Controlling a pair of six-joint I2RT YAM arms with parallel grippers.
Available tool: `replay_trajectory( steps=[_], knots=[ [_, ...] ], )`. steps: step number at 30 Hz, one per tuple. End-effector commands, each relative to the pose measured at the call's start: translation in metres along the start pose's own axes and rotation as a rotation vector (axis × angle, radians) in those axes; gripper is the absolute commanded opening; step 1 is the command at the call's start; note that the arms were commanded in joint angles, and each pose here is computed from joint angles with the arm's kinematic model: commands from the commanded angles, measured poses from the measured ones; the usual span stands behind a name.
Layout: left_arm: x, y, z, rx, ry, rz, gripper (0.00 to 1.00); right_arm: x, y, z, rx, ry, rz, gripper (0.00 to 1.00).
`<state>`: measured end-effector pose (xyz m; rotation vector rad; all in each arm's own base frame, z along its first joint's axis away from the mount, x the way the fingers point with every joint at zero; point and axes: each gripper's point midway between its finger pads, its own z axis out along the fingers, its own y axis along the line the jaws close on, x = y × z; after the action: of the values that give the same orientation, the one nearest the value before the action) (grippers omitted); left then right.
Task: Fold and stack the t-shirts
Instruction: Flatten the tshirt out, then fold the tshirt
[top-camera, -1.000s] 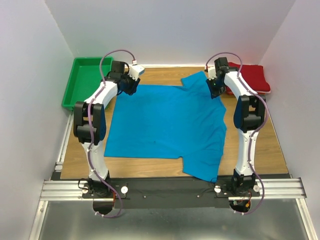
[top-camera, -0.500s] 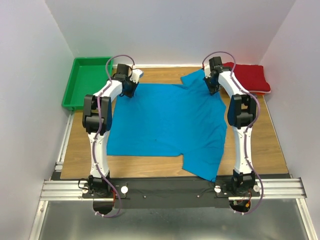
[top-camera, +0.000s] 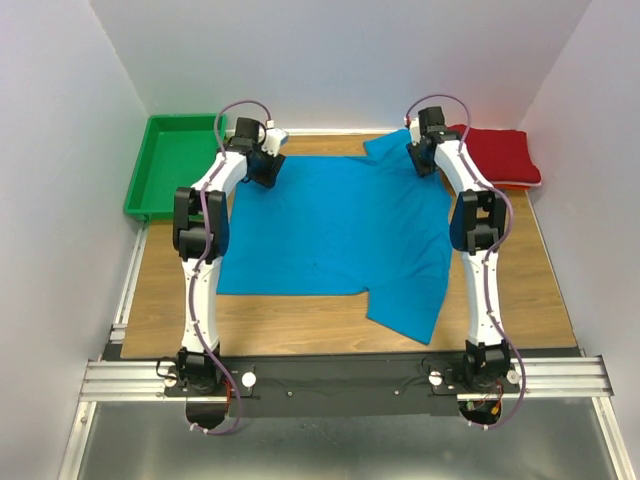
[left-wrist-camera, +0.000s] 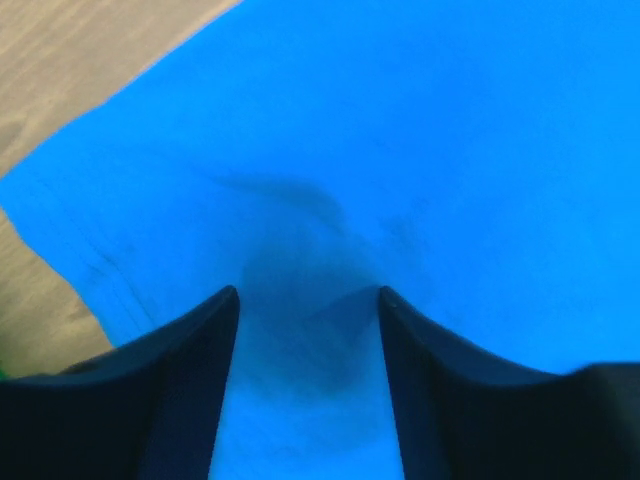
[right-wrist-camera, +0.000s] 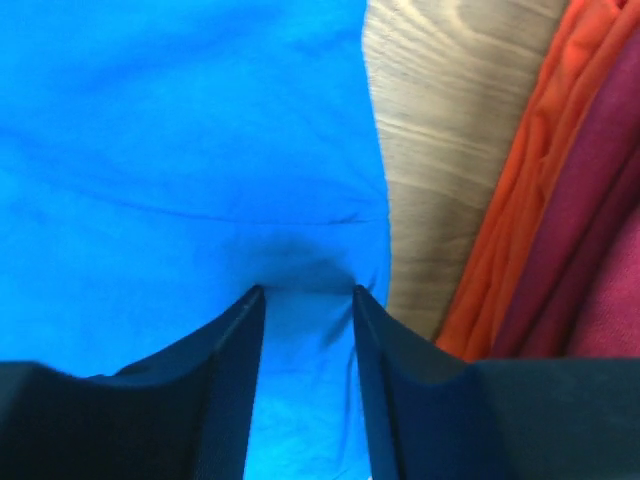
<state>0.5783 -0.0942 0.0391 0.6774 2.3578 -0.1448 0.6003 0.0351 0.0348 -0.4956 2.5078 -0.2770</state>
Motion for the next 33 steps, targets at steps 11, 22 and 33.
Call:
replay_trajectory(
  steps=[11,22,33],
  knots=[
    [-0.130,-0.052,-0.241,0.094,-0.522,0.266,0.91,-0.078,0.017,-0.241,-0.315,-0.448,-0.019,0.94],
    [0.017,-0.100,-0.261,0.419,-0.307,0.564,0.91,0.077,0.080,-0.289,-0.558,-0.277,-0.408,1.00],
    [0.145,-0.102,-0.256,0.268,-0.179,0.758,0.90,0.242,0.103,-0.238,-0.482,0.026,-0.599,0.67]
  ],
)
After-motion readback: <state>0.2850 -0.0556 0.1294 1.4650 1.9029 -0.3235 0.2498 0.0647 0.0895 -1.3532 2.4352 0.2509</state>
